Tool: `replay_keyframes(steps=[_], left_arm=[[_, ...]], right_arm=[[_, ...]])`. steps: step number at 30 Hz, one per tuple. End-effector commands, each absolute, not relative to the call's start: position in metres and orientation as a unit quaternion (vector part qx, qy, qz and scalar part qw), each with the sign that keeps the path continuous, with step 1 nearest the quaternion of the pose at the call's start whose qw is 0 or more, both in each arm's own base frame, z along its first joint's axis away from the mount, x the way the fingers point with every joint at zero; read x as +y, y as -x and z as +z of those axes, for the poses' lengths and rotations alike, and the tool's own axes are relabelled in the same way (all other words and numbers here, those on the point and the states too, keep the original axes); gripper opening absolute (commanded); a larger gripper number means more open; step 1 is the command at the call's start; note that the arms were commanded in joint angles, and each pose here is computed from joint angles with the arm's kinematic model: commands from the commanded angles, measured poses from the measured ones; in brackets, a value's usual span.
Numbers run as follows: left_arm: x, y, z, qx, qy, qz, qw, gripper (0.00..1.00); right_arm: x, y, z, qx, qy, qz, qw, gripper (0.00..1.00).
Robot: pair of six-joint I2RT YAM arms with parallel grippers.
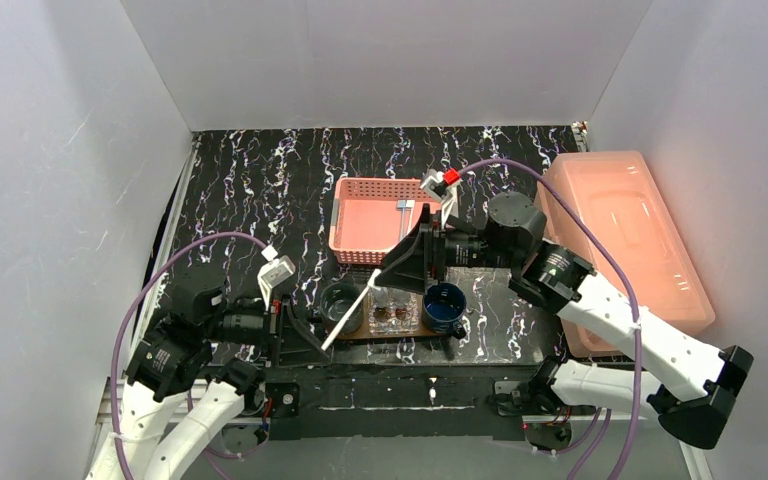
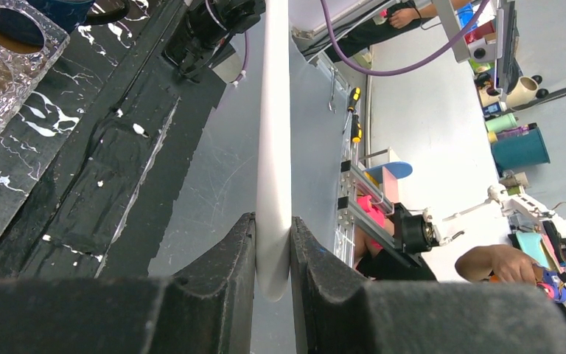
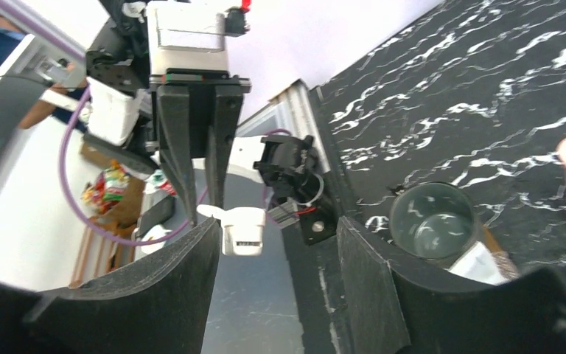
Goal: Prepare toiletry sets of a toothbrush and toothpaste on the tray
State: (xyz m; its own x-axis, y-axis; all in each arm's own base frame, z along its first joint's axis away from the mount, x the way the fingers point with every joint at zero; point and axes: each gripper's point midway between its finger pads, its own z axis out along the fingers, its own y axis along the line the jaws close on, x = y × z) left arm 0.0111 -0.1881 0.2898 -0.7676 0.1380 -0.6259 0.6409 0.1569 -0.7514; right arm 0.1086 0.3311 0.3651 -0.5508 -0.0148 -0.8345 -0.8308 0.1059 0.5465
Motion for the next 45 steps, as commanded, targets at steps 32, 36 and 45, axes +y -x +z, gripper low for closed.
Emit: replay_keyframes(steps=[32, 36, 45], left_arm=[[-0.189, -0.005, 0.289, 0.725, -0.301, -0.586, 0.202, 0.0], [-0.189, -0.006, 0.289, 0.728, -0.299, -0.583, 0.202, 0.21], [-0.19, -0.017, 0.291, 0.743, -0.287, -0.566, 0.214, 0.79]], right_arm=[[0.341, -0.078, 0.368, 0.601, 0.365, 0.658, 0.269, 0.15], [0.34, -0.076, 0.368, 0.6, 0.364, 0.66, 0.267, 0.06], [0.335, -0.075, 0.363, 0.614, 0.364, 0.647, 0.266, 0.01]])
